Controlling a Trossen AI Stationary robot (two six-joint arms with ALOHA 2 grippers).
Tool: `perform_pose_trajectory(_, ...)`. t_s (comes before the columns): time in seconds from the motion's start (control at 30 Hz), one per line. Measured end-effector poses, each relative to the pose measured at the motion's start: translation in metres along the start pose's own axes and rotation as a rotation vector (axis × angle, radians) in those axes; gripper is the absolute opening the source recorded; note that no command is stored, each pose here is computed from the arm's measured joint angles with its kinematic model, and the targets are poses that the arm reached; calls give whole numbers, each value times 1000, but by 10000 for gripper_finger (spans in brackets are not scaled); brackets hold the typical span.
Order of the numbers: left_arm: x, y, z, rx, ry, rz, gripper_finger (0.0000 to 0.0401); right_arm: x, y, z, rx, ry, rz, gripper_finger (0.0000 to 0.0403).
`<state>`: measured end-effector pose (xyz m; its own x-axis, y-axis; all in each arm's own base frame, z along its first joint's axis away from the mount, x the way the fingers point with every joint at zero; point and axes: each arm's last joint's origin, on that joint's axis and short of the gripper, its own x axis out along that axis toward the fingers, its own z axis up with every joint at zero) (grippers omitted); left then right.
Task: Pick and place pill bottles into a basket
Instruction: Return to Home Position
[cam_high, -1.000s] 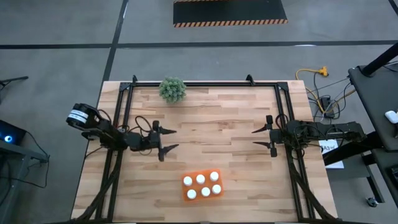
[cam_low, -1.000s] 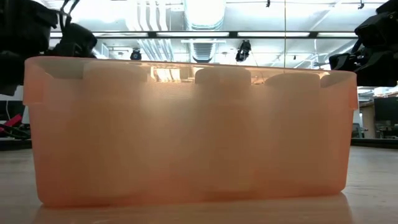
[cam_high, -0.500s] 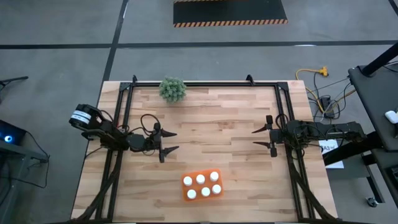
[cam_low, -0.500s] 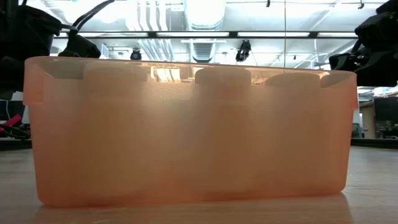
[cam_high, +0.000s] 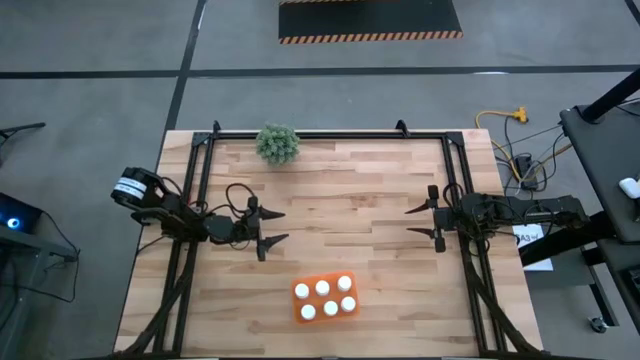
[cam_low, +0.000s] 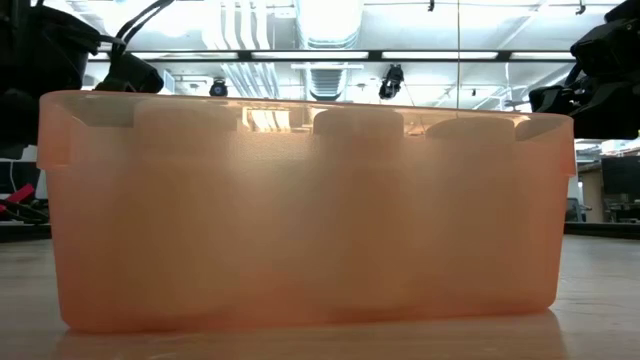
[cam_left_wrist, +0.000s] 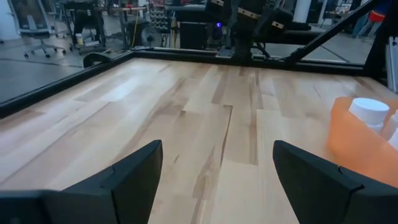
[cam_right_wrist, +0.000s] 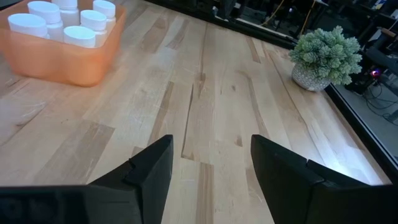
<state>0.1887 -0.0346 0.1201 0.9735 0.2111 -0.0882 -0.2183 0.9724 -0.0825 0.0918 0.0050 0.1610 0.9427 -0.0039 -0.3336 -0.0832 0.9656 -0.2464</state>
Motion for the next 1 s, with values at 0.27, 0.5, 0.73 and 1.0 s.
perform_pose_trajectory(0.27,0,0,0,11,-2,2,287,0,0,0,0,0,0,206)
perform_pose_trajectory(0.5,1,0,1,8,-4,2,287,0,0,0,0,1,0,206)
perform_pose_trajectory(0.73,0,0,5,23,-41,8,287,0,0,0,0,0,0,206)
perform_pose_trajectory(1.0,-18,9,14,5,-136,38,287,0,0,0,0,0,0,206)
